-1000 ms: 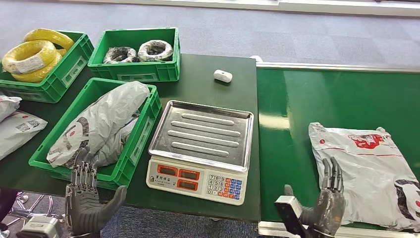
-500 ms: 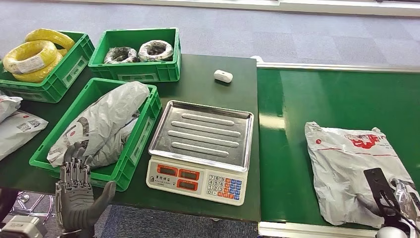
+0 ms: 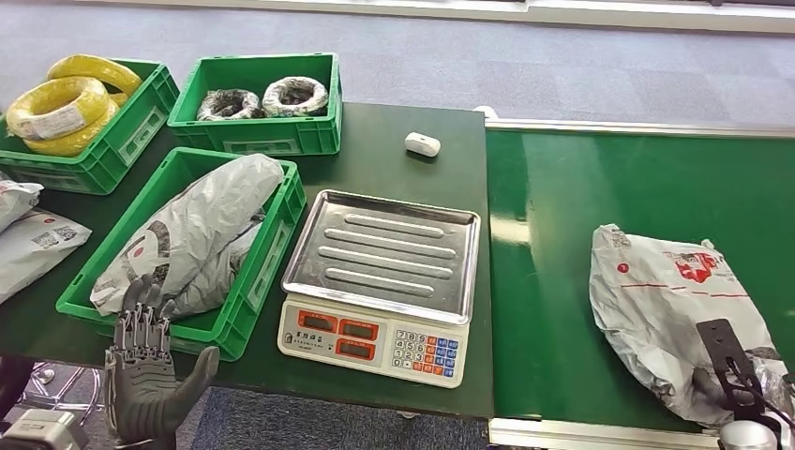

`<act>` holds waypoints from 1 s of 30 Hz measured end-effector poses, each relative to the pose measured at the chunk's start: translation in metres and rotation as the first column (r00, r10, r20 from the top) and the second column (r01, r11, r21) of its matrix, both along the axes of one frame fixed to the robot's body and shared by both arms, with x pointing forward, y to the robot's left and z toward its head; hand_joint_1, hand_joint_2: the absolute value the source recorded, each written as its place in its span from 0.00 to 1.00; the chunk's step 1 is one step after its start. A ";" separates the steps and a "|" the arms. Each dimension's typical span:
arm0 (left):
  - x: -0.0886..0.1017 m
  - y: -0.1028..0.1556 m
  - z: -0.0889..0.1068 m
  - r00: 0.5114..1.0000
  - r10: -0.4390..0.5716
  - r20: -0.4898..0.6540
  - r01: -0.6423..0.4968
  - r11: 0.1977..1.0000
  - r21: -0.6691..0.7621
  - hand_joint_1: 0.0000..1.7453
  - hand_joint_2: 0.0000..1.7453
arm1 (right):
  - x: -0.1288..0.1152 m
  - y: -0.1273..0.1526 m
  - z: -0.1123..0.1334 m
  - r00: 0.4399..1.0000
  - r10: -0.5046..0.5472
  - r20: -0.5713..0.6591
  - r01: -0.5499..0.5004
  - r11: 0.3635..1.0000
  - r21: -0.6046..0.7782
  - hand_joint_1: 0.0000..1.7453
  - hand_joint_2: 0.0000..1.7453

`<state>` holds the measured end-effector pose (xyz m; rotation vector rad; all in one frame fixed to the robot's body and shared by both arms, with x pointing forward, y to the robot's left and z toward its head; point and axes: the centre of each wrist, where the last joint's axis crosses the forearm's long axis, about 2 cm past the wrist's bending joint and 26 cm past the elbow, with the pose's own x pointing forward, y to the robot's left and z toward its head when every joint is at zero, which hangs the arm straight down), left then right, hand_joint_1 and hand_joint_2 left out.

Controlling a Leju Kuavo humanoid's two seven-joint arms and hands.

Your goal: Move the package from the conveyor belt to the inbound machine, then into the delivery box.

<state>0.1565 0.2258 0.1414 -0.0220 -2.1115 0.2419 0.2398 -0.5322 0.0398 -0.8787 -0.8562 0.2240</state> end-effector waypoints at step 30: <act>0.022 -0.010 -0.011 0.995 -0.094 0.033 0.093 0.995 0.026 0.00 1.00 | 0.077 0.291 0.105 0.184 0.854 0.486 -0.735 0.448 -0.510 1.00 1.00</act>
